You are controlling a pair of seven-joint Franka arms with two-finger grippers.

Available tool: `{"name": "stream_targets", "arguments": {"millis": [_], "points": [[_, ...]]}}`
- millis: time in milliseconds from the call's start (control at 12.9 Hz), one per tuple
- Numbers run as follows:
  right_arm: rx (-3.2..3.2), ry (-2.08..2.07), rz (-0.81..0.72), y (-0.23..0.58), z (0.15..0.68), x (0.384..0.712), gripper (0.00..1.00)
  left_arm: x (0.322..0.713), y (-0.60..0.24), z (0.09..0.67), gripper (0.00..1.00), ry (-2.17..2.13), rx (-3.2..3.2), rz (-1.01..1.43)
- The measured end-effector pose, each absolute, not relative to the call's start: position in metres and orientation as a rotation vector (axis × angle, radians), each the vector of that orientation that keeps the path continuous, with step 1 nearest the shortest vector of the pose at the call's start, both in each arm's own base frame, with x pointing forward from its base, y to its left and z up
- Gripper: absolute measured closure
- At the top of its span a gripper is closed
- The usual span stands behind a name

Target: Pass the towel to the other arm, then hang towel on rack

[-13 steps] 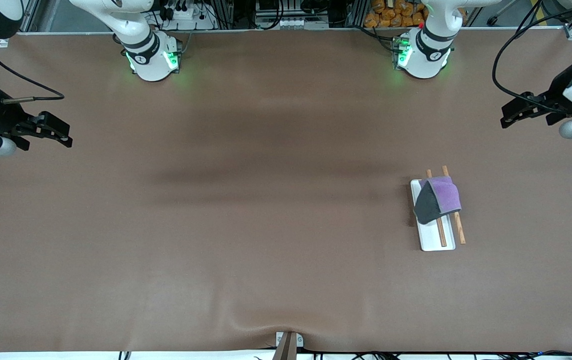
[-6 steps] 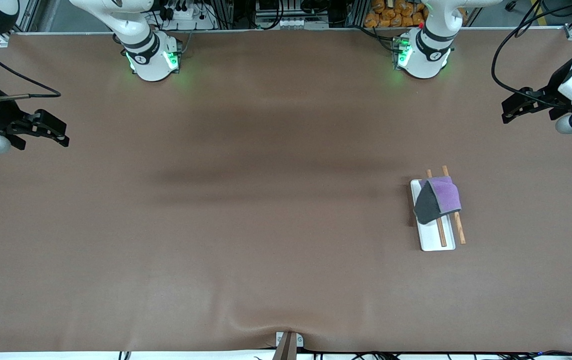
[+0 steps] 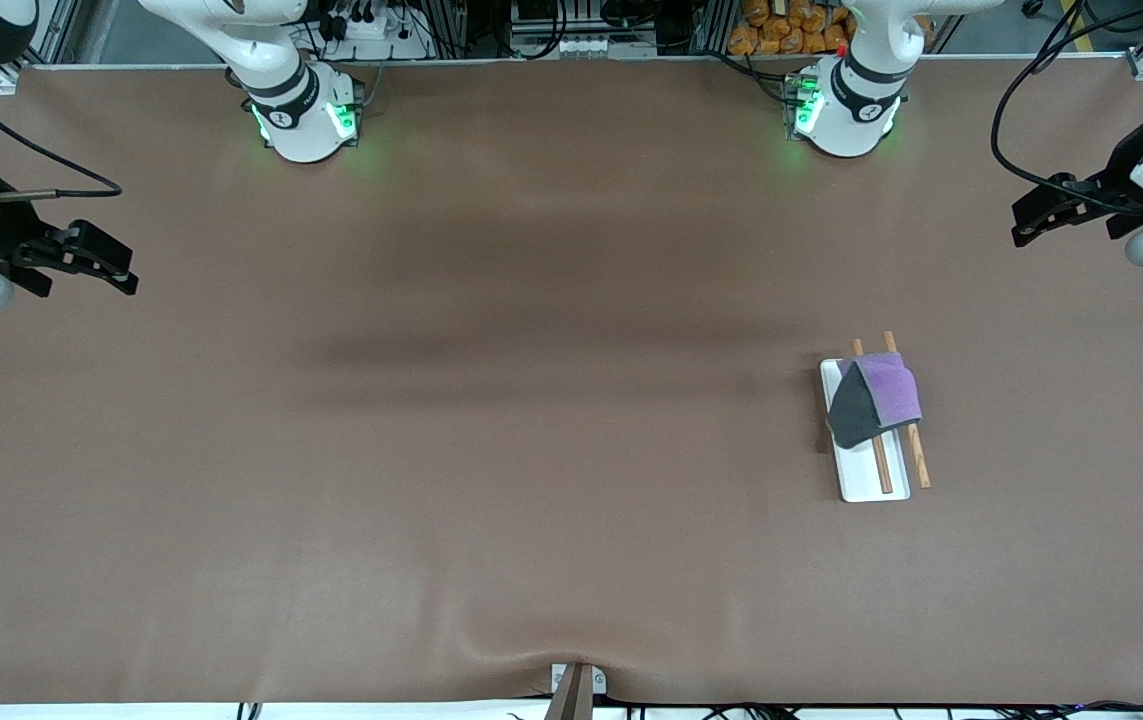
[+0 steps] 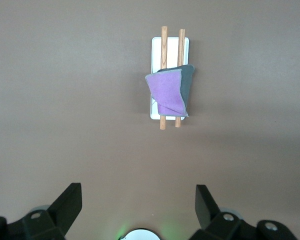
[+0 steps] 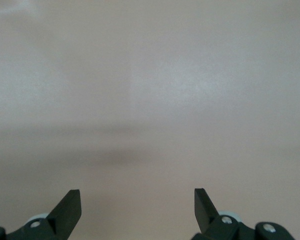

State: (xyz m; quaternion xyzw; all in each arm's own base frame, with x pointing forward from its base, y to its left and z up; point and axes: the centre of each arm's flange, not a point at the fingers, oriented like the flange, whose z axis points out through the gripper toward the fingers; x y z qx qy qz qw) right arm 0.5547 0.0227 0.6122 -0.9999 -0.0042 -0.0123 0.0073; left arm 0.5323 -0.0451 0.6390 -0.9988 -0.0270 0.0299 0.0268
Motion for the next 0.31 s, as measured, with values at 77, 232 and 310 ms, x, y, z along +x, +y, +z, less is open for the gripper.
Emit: {"name": "stream_targets", "arguments": {"millis": [77, 232, 310], "points": [[-3.127, -0.013, -0.035, 0.0227, 0.6121, 0.5544, 0.00, 0.5323, -0.0451, 0.6390, 0.00, -0.083, -3.086, 0.092], [-3.127, -0.013, -0.033, 0.0227, 0.6122, 0.5543, 0.00, 0.5323, -0.0458, 0.6397, 0.00, -0.082, -3.086, 0.090], [-3.127, -0.013, -0.032, 0.0227, 0.6121, 0.5541, 0.00, 0.5322, -0.0465, 0.6417, 0.00, -0.080, -3.086, 0.083]]}}
